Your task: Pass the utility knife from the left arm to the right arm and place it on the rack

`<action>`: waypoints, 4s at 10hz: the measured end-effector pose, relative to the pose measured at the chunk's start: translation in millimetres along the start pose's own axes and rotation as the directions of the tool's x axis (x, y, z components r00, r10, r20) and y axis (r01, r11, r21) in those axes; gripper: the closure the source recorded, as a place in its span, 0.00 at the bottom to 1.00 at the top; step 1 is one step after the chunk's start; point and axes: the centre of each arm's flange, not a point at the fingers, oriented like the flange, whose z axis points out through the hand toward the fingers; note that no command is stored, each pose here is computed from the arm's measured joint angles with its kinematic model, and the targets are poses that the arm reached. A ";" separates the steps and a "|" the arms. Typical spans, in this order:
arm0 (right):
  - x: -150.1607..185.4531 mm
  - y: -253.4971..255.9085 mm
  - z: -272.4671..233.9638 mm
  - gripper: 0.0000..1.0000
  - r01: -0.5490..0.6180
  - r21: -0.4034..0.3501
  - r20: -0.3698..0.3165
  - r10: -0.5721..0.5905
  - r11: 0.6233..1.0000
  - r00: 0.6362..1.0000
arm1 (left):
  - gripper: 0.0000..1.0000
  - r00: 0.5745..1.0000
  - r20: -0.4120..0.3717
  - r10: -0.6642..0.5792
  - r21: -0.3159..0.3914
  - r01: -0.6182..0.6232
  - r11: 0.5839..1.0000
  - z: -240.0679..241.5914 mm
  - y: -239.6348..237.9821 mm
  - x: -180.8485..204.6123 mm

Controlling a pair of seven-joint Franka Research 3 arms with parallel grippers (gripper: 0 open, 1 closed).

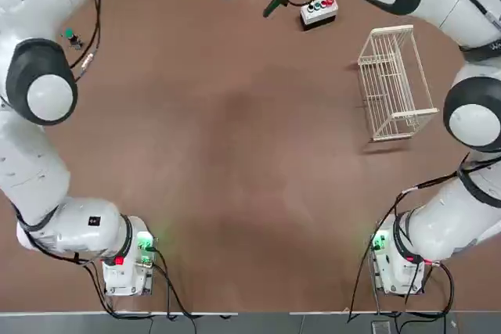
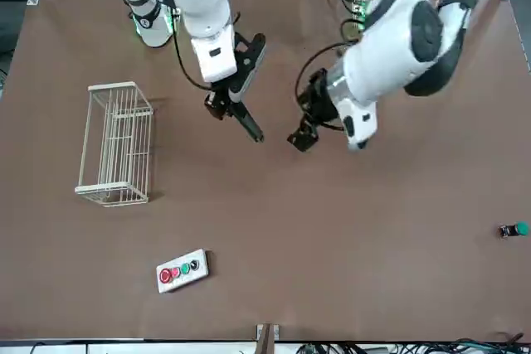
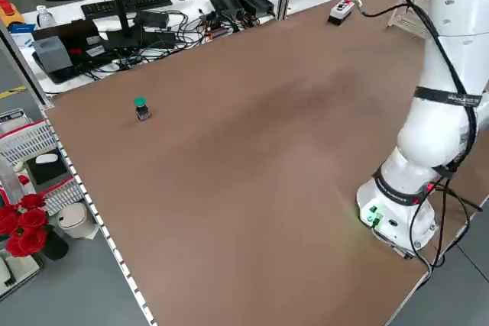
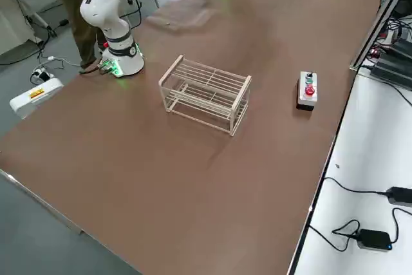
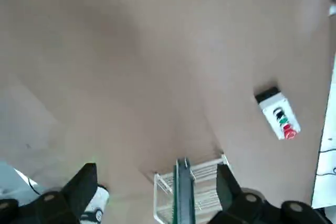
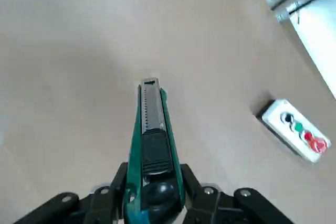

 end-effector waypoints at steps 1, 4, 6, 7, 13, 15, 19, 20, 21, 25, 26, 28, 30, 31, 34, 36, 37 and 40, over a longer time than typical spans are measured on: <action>-12.8 14.6 -5.5 0.58 -0.076 0.001 0.013 0.076 0.997 0.997 | 0.00 0.999 -0.018 0.046 -0.002 -0.046 0.999 -22.5 -2.9 25.1; -75.6 75.2 -15.5 0.58 -0.321 0.006 0.065 0.320 0.947 0.945 | 0.00 0.972 -0.153 0.179 0.014 -0.179 0.984 -79.8 -16.3 99.1; -137.9 123.1 -16.6 0.58 -0.467 0.011 0.093 0.464 0.884 0.881 | 0.00 0.929 -0.235 0.287 0.066 -0.279 0.958 -111.7 -30.6 136.2; -171.3 140.6 -14.7 0.58 -0.527 0.008 0.105 0.524 0.850 0.845 | 0.00 0.903 -0.267 0.338 0.103 -0.322 0.941 -120.9 -36.8 143.3; -344.8 187.7 27.7 0.58 -0.763 0.031 0.078 0.759 0.646 0.646 | 0.00 0.717 -0.274 0.641 0.285 -0.576 0.766 -155.9 -63.6 179.2; -374.3 194.1 46.7 0.58 -0.796 0.040 0.047 0.795 0.604 0.605 | 0.00 0.644 -0.272 0.715 0.340 -0.631 0.697 -168.3 -70.9 179.1; -390.1 194.4 82.0 0.58 -0.813 0.037 0.003 0.813 0.581 0.582 | 0.00 0.538 -0.189 0.821 0.453 -0.694 0.559 -194.5 -102.3 171.7; -394.2 194.2 89.7 0.58 -0.817 0.036 -0.007 0.818 0.575 0.575 | 0.00 0.493 -0.161 0.855 0.474 -0.721 0.505 -199.8 -111.4 169.9; -399.7 193.6 100.3 0.58 -0.823 0.033 -0.017 0.824 0.567 0.567 | 0.00 0.453 -0.137 0.881 0.492 -0.741 0.458 -204.2 -121.8 169.1; -434.5 193.5 150.1 0.58 -0.853 0.025 -0.060 0.853 0.521 0.519 | 0.00 0.411 -0.110 0.905 0.485 -0.773 0.410 -211.5 -140.1 163.9; -440.4 193.7 153.9 0.58 -0.854 0.027 -0.059 0.854 0.519 0.517 | 0.00 0.412 -0.101 0.906 0.470 -0.783 0.408 -208.0 -139.5 162.9; -442.0 190.6 157.7 0.58 -0.853 0.029 -0.051 0.853 0.521 0.519 | 0.00 0.416 -0.094 0.905 0.455 -0.790 0.411 -205.8 -139.4 163.5; -444.3 186.2 164.5 0.58 -0.854 0.030 -0.032 0.854 0.520 0.519 | 0.00 0.418 -0.095 0.903 0.449 -0.792 0.414 -206.2 -139.7 164.4; -445.7 183.4 170.2 0.58 -0.854 0.031 -0.015 0.854 0.520 0.520 | 0.00 0.419 -0.095 0.903 0.448 -0.792 0.415 -206.4 -139.8 164.7; -445.2 179.5 192.2 0.58 -0.851 0.024 0.031 0.851 0.524 0.525 | 0.00 0.418 -0.092 0.904 0.434 -0.800 0.414 -205.0 -139.0 162.2; -442.2 178.3 207.7 0.58 -0.847 0.017 0.058 0.845 0.531 0.531 | 0.00 0.411 -0.086 0.908 0.431 -0.806 0.406 -201.1 -136.9 155.1; -441.9 177.9 212.1 0.58 -0.846 0.015 0.066 0.844 0.532 0.532 | 0.00 0.408 -0.084 0.909 0.431 -0.808 0.402 -199.4 -136.1 152.2; -441.9 178.4 215.6 0.52 -0.846 0.013 0.070 0.843 0.533 0.533 | 0.00 0.407 -0.084 0.909 0.431 -0.808 0.402 -198.7 -135.8 151.0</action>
